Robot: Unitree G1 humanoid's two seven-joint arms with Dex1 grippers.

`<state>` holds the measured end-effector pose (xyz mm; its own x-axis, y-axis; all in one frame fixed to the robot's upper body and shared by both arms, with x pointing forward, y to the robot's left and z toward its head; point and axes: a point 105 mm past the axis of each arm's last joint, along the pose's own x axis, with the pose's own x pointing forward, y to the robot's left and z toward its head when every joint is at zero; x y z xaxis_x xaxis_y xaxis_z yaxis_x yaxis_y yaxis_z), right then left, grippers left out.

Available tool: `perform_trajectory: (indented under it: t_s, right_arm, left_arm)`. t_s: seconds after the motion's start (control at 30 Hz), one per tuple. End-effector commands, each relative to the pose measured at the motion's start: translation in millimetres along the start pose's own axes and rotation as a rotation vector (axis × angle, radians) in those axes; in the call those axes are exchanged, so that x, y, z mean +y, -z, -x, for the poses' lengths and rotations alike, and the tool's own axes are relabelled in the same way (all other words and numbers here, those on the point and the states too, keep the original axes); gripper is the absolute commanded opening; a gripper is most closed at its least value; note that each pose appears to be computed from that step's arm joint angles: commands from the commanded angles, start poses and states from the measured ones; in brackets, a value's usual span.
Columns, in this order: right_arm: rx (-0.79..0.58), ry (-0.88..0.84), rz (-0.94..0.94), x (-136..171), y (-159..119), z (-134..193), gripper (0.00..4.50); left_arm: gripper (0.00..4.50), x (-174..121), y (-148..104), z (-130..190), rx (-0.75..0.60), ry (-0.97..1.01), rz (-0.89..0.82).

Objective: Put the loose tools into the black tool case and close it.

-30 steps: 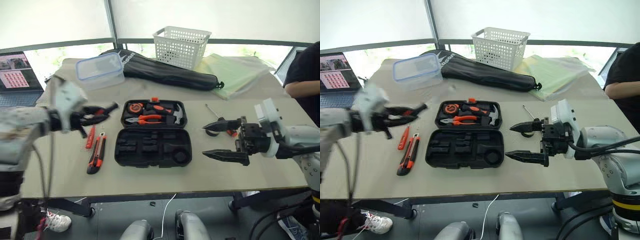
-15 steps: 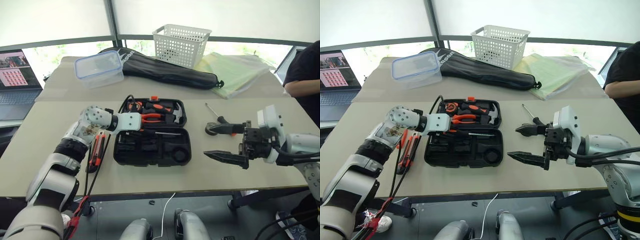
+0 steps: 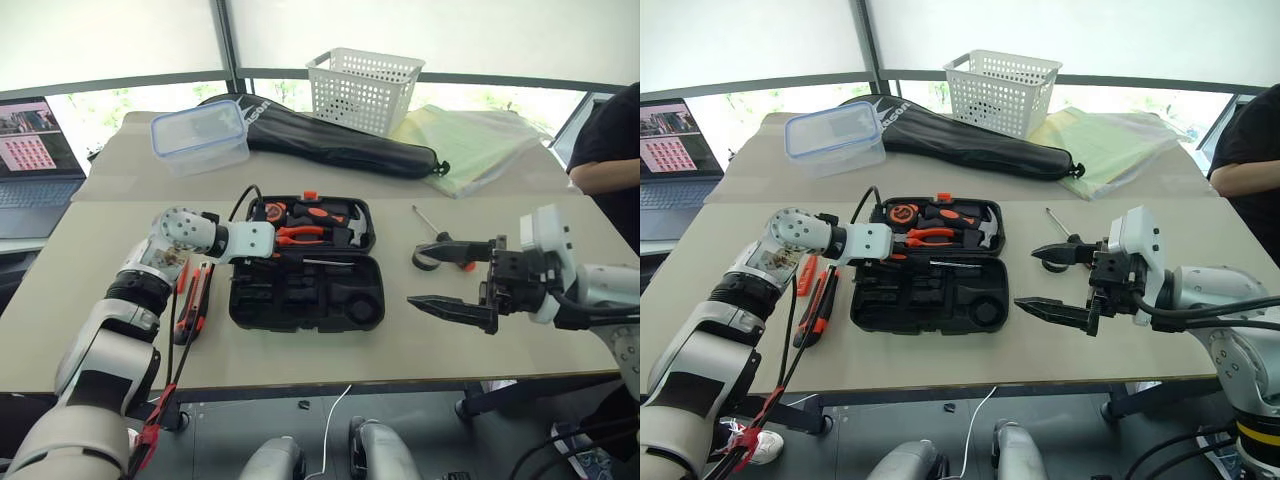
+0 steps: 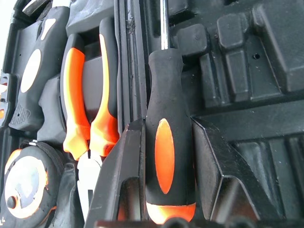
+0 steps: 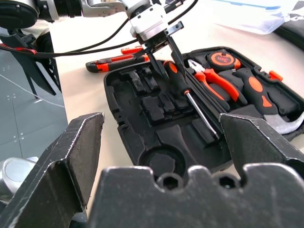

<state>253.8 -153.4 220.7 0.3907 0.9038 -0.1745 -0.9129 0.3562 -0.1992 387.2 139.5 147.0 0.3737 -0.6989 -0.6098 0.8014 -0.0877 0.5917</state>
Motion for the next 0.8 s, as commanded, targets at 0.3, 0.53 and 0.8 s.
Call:
perform_trajectory:
  t_s: [0.3,0.53,0.8]
  right_arm:
    - [-0.024,-0.022,0.009,1.9,-3.0,-4.4,4.5]
    - [-0.027,-0.029,0.002,3.1,0.7,-6.8,4.5]
    - [-0.025,-0.027,0.001,4.4,1.6,-6.0,4.5]
  left_arm:
    - [3.2,12.0,-9.0,13.8,-0.031,-0.038,0.037]
    - [3.35,23.4,-29.9,19.7,-0.116,-0.053,0.076]
    - [0.73,12.3,-28.1,-1.5,-0.098,-0.016,0.058]
